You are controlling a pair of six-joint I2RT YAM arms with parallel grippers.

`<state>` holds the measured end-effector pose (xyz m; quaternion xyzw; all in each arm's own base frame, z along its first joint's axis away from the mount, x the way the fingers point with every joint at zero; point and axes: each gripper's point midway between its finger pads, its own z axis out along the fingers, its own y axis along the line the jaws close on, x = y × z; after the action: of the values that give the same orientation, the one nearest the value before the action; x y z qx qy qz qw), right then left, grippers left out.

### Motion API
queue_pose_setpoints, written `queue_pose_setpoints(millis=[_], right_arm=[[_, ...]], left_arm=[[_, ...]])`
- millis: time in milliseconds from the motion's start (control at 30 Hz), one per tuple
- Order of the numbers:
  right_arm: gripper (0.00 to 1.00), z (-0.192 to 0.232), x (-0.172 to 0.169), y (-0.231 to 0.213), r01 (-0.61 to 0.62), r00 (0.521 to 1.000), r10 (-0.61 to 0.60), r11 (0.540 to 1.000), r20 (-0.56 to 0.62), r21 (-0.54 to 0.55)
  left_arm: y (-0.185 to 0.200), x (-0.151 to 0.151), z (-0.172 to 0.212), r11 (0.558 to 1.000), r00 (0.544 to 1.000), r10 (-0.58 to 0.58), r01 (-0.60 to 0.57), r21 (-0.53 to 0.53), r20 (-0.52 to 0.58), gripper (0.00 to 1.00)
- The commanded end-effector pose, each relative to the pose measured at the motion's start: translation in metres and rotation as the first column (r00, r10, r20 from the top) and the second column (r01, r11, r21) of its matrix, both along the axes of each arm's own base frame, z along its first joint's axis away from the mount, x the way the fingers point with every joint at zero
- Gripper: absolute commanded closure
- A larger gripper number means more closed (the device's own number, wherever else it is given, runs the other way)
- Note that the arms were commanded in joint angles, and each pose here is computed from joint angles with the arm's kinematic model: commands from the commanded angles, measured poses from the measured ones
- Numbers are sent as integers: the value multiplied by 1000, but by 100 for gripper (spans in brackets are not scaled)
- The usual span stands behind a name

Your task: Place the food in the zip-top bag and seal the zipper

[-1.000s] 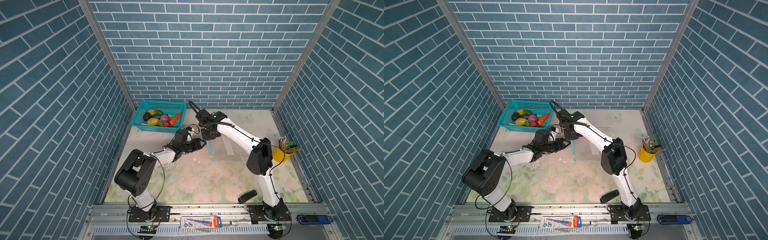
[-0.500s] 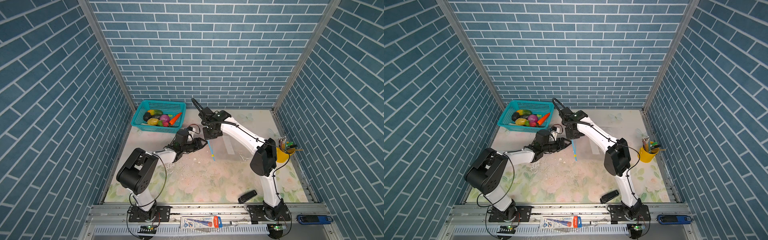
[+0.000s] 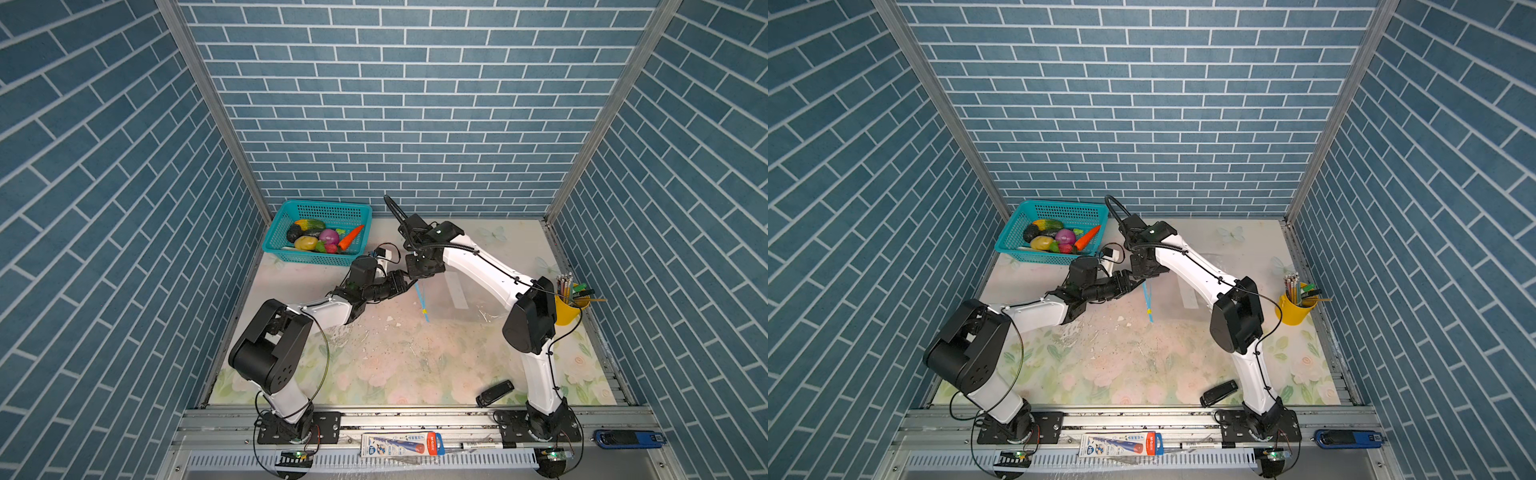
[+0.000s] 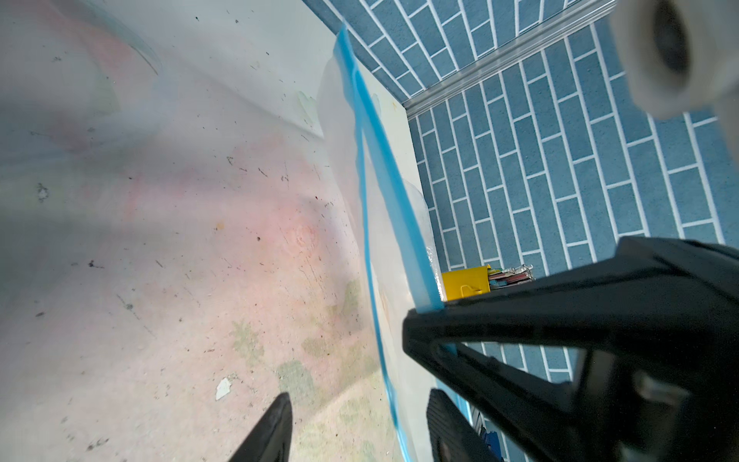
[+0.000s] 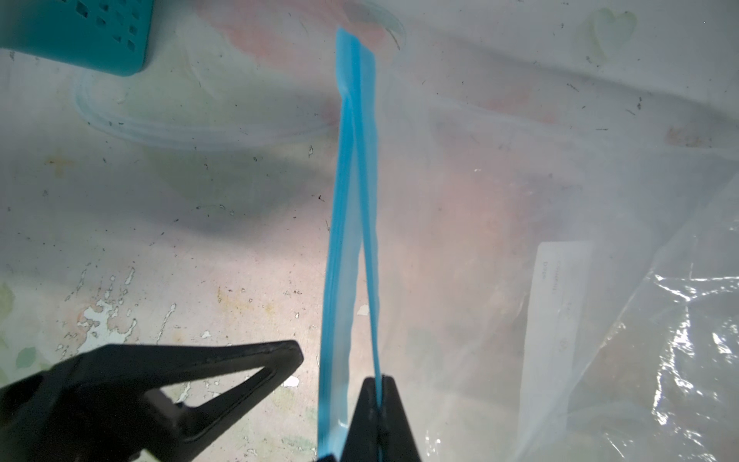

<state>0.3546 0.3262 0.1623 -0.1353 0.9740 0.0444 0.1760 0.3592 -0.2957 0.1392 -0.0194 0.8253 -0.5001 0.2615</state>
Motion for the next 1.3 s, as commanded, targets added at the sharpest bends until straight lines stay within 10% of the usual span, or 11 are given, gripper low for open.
queue_pose_setpoints(millis=[0,667,867,1267], right_arm=[[100,17,-6,-5,-4,1000,4,1000,17,28],[100,14,-8,-10,20,1000,-20,1000,13,10],[99,14,-4,-18,40,998,-38,998,43,-41],[66,16,-6,-34,96,987,-63,969,145,-228]], left_arm=[[-8,3,0,1000,1000,-16,16,-13,-2,47],[-21,8,7,995,999,-45,43,-94,-17,98],[-26,8,13,990,998,-51,48,-135,-22,100],[-29,8,22,984,999,-45,40,-176,-20,100]])
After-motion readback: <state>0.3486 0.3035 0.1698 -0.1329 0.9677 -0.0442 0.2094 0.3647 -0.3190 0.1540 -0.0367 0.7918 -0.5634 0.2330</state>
